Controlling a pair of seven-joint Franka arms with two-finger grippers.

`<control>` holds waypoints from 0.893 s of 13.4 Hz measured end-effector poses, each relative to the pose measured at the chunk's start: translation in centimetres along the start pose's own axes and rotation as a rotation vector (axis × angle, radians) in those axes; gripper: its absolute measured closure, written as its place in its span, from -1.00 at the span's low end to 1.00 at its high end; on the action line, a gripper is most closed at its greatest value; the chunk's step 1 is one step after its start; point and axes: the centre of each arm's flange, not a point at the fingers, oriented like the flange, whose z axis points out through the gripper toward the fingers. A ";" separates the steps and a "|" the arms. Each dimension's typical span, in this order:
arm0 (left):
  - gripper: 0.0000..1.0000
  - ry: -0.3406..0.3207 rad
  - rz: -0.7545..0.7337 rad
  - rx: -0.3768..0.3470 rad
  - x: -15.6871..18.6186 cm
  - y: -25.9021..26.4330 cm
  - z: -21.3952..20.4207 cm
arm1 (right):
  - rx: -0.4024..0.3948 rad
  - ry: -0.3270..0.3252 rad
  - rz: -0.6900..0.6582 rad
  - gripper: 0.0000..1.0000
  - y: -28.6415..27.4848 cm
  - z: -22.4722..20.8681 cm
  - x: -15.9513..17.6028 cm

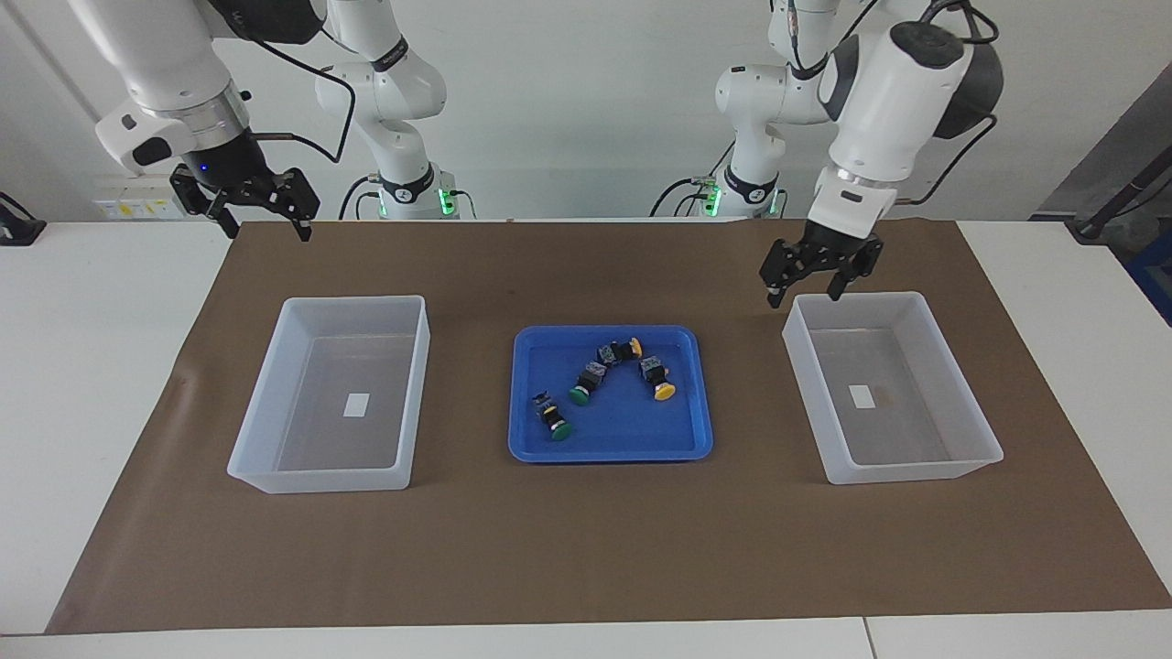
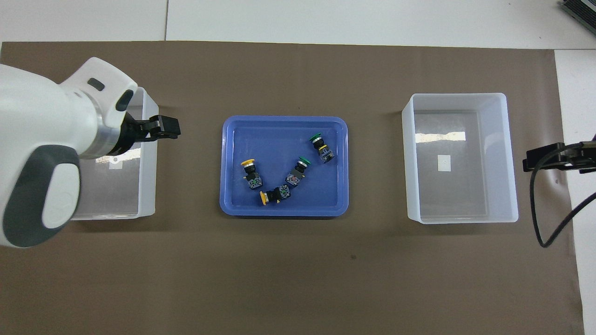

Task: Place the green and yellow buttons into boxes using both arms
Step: 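Reach the left gripper into the blue tray toward a yellow button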

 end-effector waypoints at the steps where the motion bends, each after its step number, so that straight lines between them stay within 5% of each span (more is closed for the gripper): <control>1: -1.00 0.012 -0.025 -0.016 -0.7 1.9 2.5 | 0.000 0.000 -0.001 -1.00 0.0 0.0 0.0; 6: -1.00 0.072 -0.057 -0.070 -2.0 4.1 12.1 | 0.002 0.000 -0.004 -1.00 -0.2 0.0 0.0; 12: -1.00 0.016 -0.001 -0.069 -6.8 9.1 18.0 | 0.007 0.025 -0.043 -1.00 -2.4 0.7 0.7</control>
